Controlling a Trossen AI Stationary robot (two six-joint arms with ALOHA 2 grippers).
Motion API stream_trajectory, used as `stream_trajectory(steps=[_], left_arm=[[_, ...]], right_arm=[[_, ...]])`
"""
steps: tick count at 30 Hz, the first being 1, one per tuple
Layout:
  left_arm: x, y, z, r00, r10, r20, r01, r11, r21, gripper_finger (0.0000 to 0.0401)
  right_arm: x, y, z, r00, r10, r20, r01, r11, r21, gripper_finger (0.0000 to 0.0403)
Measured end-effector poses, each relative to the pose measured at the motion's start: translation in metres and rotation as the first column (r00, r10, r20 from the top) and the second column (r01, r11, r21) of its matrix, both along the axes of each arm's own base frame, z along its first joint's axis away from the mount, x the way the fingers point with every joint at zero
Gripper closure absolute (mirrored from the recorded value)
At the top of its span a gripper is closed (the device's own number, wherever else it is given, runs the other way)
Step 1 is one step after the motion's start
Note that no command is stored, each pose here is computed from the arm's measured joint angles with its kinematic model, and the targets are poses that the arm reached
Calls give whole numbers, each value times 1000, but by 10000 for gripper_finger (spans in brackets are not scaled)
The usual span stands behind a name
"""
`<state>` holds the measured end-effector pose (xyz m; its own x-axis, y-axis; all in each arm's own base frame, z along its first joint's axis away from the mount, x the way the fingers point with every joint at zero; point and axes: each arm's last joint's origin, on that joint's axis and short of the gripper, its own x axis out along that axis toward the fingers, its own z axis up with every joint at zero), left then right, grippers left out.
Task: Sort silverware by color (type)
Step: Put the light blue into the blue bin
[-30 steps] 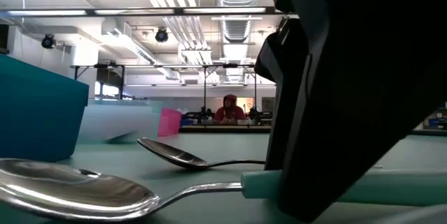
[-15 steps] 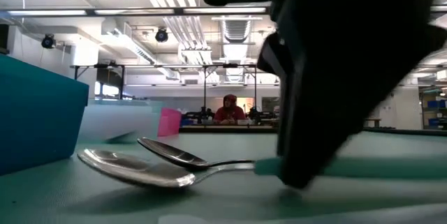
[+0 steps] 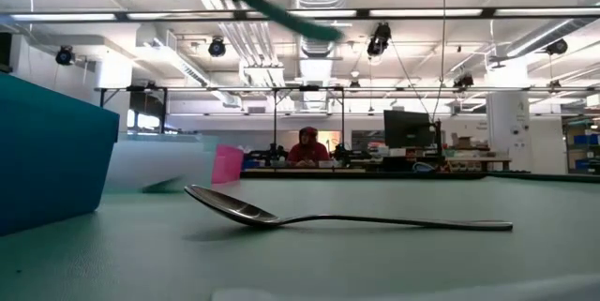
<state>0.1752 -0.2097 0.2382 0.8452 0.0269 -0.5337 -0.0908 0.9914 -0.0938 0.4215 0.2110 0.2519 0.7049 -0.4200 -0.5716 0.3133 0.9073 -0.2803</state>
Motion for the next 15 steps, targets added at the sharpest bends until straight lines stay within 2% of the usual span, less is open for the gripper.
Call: stream_trajectory(steps=[3,8,12,15], left_arm=[[3,-1,-8,996,70,51,-73,995,73,294],[10,-5,-15,969,167,184,-199,964,174,294],[14,-8,-17,940,220,260,-271,945,184,294],[16,-11,-17,923,245,297,-300,941,158,294]], right_arm=[[6,2,13,995,-9,100,16,997,-69,368],[20,9,25,968,87,236,-54,989,-139,368],[26,11,31,941,144,305,-87,978,-192,368],[30,11,37,922,163,350,-95,974,-204,368]])
